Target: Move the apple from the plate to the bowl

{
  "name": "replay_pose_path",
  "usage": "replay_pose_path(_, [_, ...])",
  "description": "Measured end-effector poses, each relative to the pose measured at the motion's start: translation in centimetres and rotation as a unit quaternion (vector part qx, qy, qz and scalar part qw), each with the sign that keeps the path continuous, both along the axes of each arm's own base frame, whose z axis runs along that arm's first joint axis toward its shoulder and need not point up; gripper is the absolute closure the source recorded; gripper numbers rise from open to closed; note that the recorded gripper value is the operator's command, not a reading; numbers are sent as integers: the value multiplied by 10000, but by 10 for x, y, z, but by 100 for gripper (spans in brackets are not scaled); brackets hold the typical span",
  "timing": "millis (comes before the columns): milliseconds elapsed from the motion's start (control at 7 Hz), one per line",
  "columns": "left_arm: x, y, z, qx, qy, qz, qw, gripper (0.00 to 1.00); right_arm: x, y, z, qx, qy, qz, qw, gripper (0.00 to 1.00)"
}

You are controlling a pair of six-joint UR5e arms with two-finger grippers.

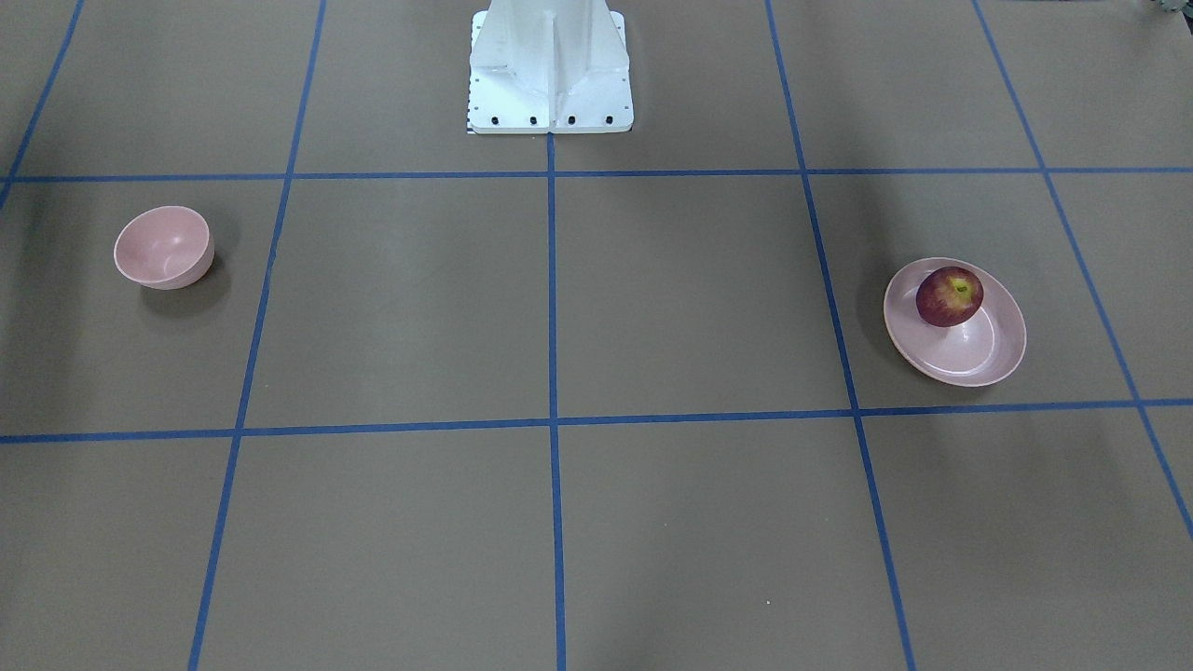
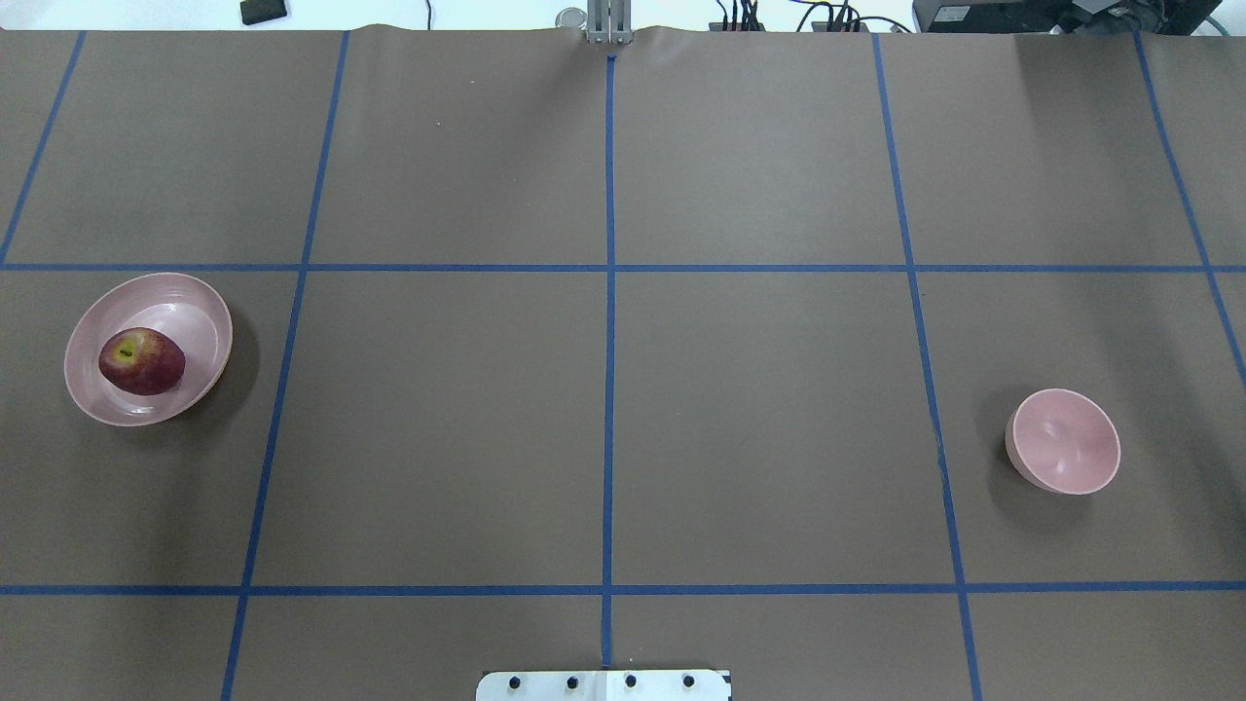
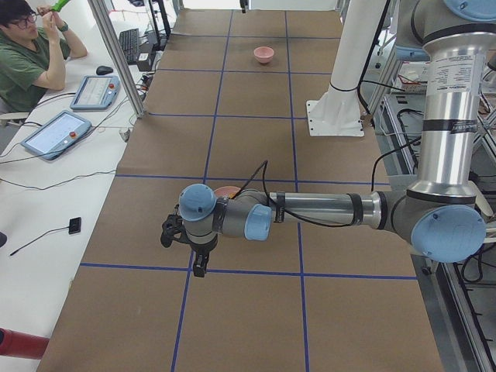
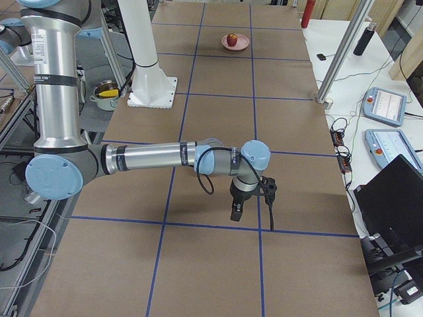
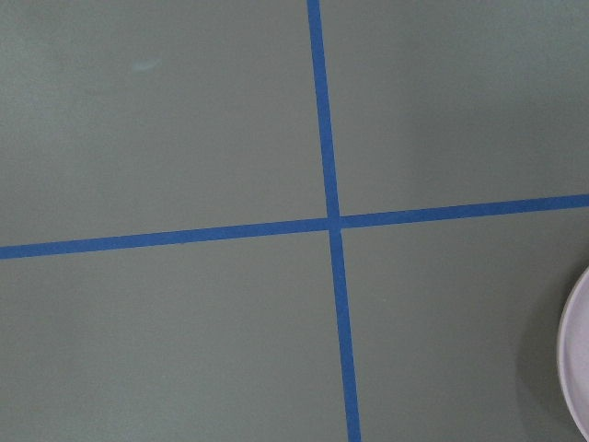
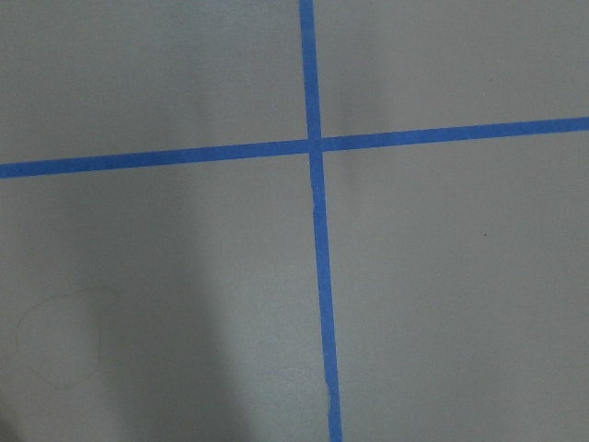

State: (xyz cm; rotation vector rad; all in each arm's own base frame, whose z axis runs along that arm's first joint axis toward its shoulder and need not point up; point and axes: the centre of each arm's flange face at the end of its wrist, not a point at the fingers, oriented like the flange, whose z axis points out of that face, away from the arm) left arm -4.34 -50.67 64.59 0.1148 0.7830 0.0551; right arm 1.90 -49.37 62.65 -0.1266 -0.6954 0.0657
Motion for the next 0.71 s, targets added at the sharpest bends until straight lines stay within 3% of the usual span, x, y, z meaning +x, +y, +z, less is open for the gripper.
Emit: replay_pose_path(714, [-1,2,-3,26,0,-10,10000,1,0,-1,0,-11,-4,14,10000,0])
